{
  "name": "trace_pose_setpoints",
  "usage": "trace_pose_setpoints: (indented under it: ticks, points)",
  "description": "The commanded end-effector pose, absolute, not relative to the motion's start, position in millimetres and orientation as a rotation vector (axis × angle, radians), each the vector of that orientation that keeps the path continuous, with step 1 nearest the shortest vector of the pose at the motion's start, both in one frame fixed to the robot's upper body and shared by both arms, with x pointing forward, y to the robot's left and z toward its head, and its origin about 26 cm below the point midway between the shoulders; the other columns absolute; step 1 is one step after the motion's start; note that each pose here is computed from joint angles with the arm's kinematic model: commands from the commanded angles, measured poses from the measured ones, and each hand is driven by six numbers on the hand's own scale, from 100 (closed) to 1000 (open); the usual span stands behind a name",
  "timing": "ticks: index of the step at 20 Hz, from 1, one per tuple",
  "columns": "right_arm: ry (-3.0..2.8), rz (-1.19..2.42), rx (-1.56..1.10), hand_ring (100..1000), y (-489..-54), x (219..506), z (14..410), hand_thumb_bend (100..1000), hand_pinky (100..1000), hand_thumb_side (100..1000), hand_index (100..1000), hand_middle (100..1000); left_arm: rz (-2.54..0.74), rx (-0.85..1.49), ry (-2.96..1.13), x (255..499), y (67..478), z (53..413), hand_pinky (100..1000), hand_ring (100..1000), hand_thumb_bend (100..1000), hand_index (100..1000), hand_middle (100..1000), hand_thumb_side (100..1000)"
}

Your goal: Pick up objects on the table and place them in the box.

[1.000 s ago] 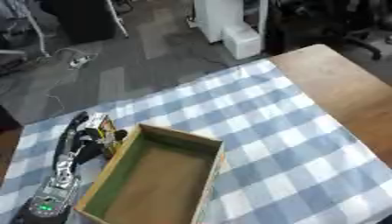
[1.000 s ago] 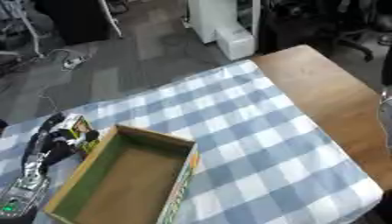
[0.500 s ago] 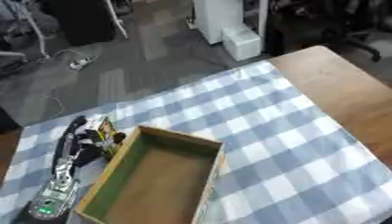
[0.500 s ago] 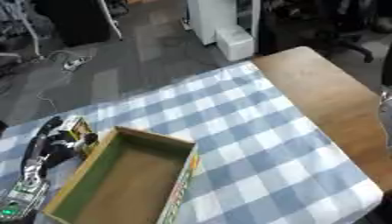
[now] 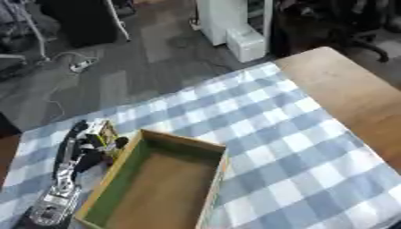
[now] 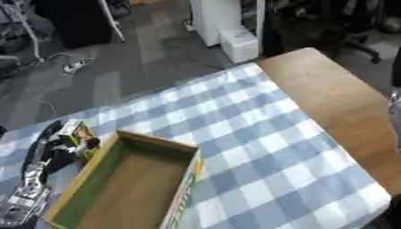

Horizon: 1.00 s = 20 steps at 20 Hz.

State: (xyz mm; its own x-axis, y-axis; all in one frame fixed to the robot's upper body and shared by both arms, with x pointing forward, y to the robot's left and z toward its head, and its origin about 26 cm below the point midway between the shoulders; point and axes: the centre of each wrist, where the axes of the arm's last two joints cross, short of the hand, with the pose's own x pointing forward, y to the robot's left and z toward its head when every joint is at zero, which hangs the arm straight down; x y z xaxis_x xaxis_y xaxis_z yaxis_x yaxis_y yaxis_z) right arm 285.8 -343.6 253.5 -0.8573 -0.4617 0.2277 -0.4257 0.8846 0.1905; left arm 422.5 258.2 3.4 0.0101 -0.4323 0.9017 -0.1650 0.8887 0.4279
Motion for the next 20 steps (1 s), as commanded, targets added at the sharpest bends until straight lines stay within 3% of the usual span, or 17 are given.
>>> trace_pose_setpoints:
  ticks: [1,20]
  points:
    - [-2.813,-0.149,0.670,382,-344.4,283.1,266.8,100,439,1000,499,420,-0.220,0.523,-1.594,429.7,268.8,18.0,590,707,1000,972,886,449]
    - [-2.810,-0.159,0.680,382,-343.4,283.8,271.3,100,439,1000,499,419,-0.221,0.551,-1.565,433.5,275.6,15.3,574,692,1000,968,876,461]
